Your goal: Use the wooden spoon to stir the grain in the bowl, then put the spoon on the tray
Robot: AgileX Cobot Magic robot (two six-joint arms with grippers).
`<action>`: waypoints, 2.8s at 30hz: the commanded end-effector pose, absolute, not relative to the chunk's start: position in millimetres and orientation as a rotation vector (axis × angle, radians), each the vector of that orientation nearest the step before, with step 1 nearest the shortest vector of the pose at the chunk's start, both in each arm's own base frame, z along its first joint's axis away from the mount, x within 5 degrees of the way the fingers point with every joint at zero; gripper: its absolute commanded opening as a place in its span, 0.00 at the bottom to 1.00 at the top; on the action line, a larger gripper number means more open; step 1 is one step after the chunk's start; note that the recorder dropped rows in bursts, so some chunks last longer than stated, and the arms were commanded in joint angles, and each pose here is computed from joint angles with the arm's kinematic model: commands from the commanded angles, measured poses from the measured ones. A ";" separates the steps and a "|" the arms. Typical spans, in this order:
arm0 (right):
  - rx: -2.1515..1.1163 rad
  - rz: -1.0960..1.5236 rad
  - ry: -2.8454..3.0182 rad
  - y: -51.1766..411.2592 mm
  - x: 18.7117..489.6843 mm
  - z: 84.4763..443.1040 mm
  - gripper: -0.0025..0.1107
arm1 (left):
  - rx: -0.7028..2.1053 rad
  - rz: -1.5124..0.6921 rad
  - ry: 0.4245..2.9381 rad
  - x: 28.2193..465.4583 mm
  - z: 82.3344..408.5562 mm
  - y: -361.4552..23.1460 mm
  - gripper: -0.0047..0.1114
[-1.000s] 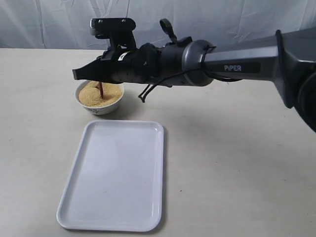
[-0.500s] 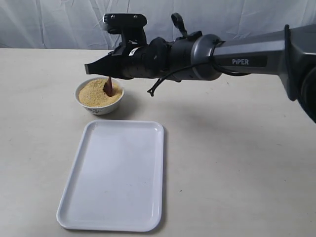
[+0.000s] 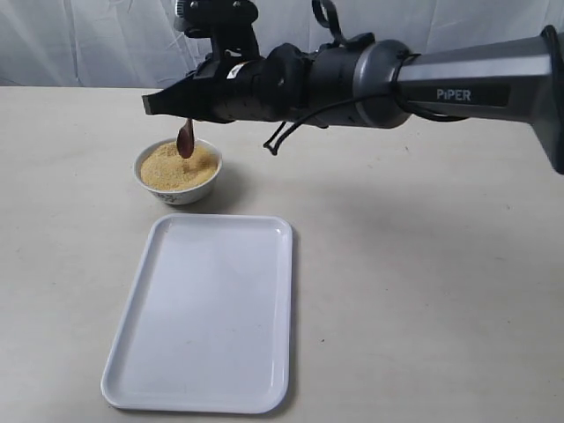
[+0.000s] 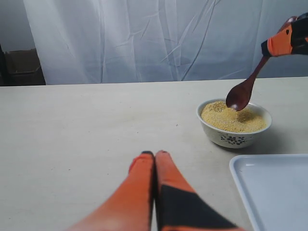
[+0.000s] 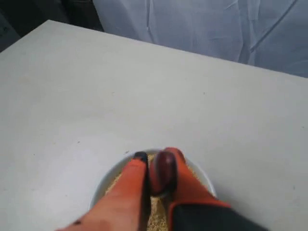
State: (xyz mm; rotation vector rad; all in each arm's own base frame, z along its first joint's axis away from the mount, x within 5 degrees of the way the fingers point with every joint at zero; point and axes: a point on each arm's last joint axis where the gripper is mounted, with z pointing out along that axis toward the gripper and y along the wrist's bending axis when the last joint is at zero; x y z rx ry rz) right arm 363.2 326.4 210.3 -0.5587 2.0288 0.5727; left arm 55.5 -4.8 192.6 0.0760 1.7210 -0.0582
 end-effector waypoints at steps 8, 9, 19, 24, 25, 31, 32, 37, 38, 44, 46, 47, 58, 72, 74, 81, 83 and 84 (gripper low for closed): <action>-0.585 0.538 2.098 325.8 369.1 178.2 0.01 | 0.079 -0.058 1.713 55.3 192.2 -4.9 0.04; -0.588 0.542 2.105 328.4 367.3 174.9 0.01 | 0.079 -0.058 1.713 55.3 192.2 -4.9 0.04; -0.584 0.569 2.026 332.1 359.6 205.3 0.01 | 0.079 -0.058 1.713 55.3 192.2 -4.9 0.04; -0.575 0.577 1.996 322.9 360.0 229.2 0.01 | 0.079 -0.058 1.713 55.3 192.2 -4.9 0.04; -0.586 0.571 1.985 322.3 359.5 232.6 0.01 | 0.079 -0.058 1.713 55.3 192.2 -4.9 0.04; -0.649 0.534 1.970 322.3 358.9 231.8 0.01 | 0.079 -0.058 1.713 55.3 192.2 -4.9 0.04; -0.658 0.530 1.970 322.2 358.6 231.8 0.01 | 0.079 -0.058 1.713 55.3 192.2 -4.9 0.04; -0.703 0.543 1.970 317.7 349.5 253.6 0.01 | 0.079 -0.058 1.713 55.3 192.2 -4.9 0.04; -0.723 0.558 1.999 313.6 344.7 262.0 0.01 | 0.079 -0.058 1.713 55.3 192.2 -4.9 0.04; -0.847 0.662 2.299 267.1 319.4 296.5 0.01 | 0.079 -0.058 1.713 55.3 192.2 -4.9 0.04; -0.810 0.751 2.402 247.1 320.4 300.8 0.01 | 0.079 -0.058 1.713 55.3 192.2 -4.9 0.04; -0.800 0.810 2.453 237.7 321.3 300.8 0.01 | 0.079 -0.058 1.713 55.3 192.2 -4.9 0.04; -0.741 1.301 2.683 239.8 309.5 236.1 0.01 | 0.079 -0.058 1.713 55.3 192.2 -4.9 0.04; -0.583 1.298 2.843 285.2 297.5 141.4 0.01 | 0.079 -0.058 1.713 55.3 192.2 -4.9 0.04; -0.568 1.288 2.849 285.3 298.4 138.3 0.02 | 0.079 -0.058 1.713 55.3 192.2 -4.9 0.04; -0.536 1.174 2.894 276.0 303.8 135.2 0.50 | 0.079 -0.058 1.713 55.3 192.2 -4.9 0.04; -0.459 1.107 2.943 263.6 309.9 138.5 0.50 | 0.079 -0.058 1.713 55.3 192.2 -4.9 0.04; -0.433 1.067 2.954 255.4 313.9 142.5 0.50 | 0.079 -0.058 1.713 55.3 192.2 -4.9 0.04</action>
